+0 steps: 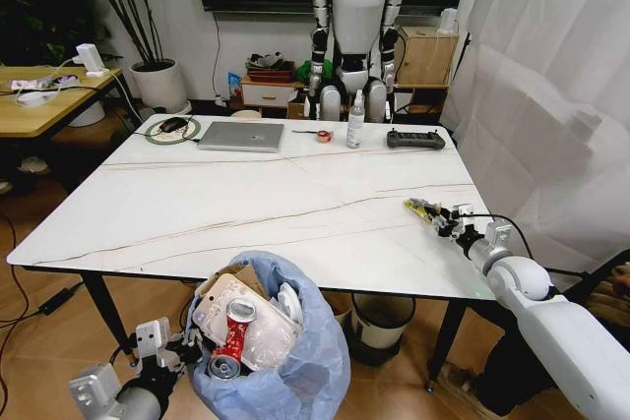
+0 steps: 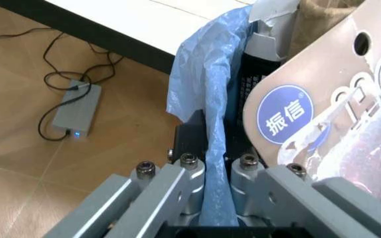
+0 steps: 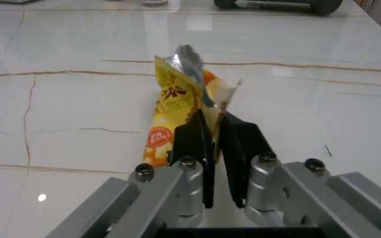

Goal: Pick up the trash bin and place the trash from the table into it.

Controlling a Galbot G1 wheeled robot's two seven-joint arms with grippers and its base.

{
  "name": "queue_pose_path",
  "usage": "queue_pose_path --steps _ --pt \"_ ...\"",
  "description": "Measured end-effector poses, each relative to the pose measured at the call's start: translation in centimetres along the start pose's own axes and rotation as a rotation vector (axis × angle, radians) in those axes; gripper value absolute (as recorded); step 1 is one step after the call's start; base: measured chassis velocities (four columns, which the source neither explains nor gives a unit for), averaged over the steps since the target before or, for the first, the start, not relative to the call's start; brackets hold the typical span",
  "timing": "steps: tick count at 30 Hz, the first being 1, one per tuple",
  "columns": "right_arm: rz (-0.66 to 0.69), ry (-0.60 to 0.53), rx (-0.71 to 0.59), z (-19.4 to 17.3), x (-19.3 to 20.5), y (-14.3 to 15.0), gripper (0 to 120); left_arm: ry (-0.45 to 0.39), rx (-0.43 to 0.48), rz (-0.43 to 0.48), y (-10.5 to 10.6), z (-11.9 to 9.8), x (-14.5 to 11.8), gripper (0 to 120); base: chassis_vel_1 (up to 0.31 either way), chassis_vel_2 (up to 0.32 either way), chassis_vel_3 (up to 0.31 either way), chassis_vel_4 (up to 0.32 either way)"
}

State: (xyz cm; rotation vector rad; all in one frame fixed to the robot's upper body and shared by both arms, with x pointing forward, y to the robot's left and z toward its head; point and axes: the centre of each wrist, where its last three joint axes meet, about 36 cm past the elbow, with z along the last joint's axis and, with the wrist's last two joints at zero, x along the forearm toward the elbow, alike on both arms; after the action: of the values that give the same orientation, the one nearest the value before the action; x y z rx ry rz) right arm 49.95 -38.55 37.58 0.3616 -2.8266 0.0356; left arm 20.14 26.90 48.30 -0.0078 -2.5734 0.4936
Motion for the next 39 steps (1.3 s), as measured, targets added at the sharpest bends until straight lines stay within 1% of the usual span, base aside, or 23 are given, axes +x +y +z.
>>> queue_pose_path --steps 1,3,9,12,14,15,16,18,20,21,22,24,25,28,29,32,35,39 --pt "0.0 0.0 0.0 0.0 0.0 0.0 9 0.0 0.0 0.0 0.0 0.0 0.0 0 0.0 0.0 0.0 0.0" --pt "-0.008 -0.005 0.002 0.0 0.2 0.2 0 0.0 -0.001 0.0 0.0 0.0 0.0 0 0.0 0.0 0.0 0.0" --pt "-0.052 -0.047 0.001 -0.9 1.0 1.2 0 0.003 -0.003 0.001 0.0 0.0 0.0 0 0.0 0.0 0.0 0.0" --pt "-0.112 -0.118 -0.045 -2.9 1.9 2.8 0 0.005 -0.004 0.002 0.0 0.0 0.0 0 0.0 0.0 0.0 0.0" --pt "-0.187 -0.182 -0.098 -4.9 3.1 4.9 0 0.006 -0.002 0.002 0.1 -0.1 0.0 0 0.0 0.0 0.0 0.0" --pt "-0.187 -0.182 -0.098 -4.9 3.1 4.9 0 0.006 -0.002 0.002 0.1 -0.1 0.0 0 0.0 0.0 0.0 0.0" --pt "-0.224 -0.207 -0.118 -5.7 3.6 5.8 0 0.006 -0.002 0.002 0.1 -0.2 0.0 0 0.0 0.0 0.0 0.0" --pt "-0.375 -0.263 -0.18 -7.8 6.0 10.3 0 0.0 -0.001 -0.001 0.2 -0.6 0.2 0 0.0 0.0 0.0 0.0" --pt "-0.496 -0.281 -0.202 -9.2 8.0 14.1 0 -0.001 -0.002 -0.005 0.2 -0.6 0.2 0 0.0 0.0 0.0 0.0" --pt "-0.552 -0.281 -0.214 -9.7 8.9 15.9 0 0.0 -0.002 -0.005 0.2 -0.6 0.2 0 0.0 0.0 0.0 0.0" --pt "-0.552 -0.281 -0.214 -9.7 8.9 15.9 0 0.0 -0.002 -0.005 0.2 -0.6 0.2 0 0.0 0.0 0.0 0.0" --pt "-0.625 -0.271 -0.235 -10.2 10.2 18.5 0 0.003 -0.002 -0.005 0.2 -0.6 0.2 0 0.0 0.0 0.0 0.0" --pt "-0.68 -0.259 -0.251 -10.3 11.1 20.3 0 0.004 -0.003 -0.006 0.2 -0.5 0.2 0 0.0 0.0 0.0 0.0" --pt "-0.784 -0.201 -0.284 -9.7 12.3 23.9 0 0.002 -0.003 -0.009 0.4 -0.5 0.1 0 0.0 0.0 0.0 0.0" --pt "-0.784 -0.201 -0.284 -9.7 12.3 23.9 0 0.002 -0.003 -0.009 0.4 -0.5 0.1 0 0.0 0.0 0.0 0.0" --pt "-0.866 -0.123 -0.299 -8.0 12.9 26.8 0 0.0 -0.002 -0.012 0.4 -0.5 0.0 0 0.0 0.0 0.0 0.0" --pt "-0.902 -0.062 -0.3 -6.3 13.1 28.5 0 0.001 -0.001 -0.013 0.4 -0.5 0.0 0 0.0 0.0 0.0 0.0" --pt "-0.911 -0.035 -0.296 -5.4 13.0 29.4 0 0.002 0.002 -0.016 0.5 -0.4 0.0 0 0.0 0.0 0.0 0.0"
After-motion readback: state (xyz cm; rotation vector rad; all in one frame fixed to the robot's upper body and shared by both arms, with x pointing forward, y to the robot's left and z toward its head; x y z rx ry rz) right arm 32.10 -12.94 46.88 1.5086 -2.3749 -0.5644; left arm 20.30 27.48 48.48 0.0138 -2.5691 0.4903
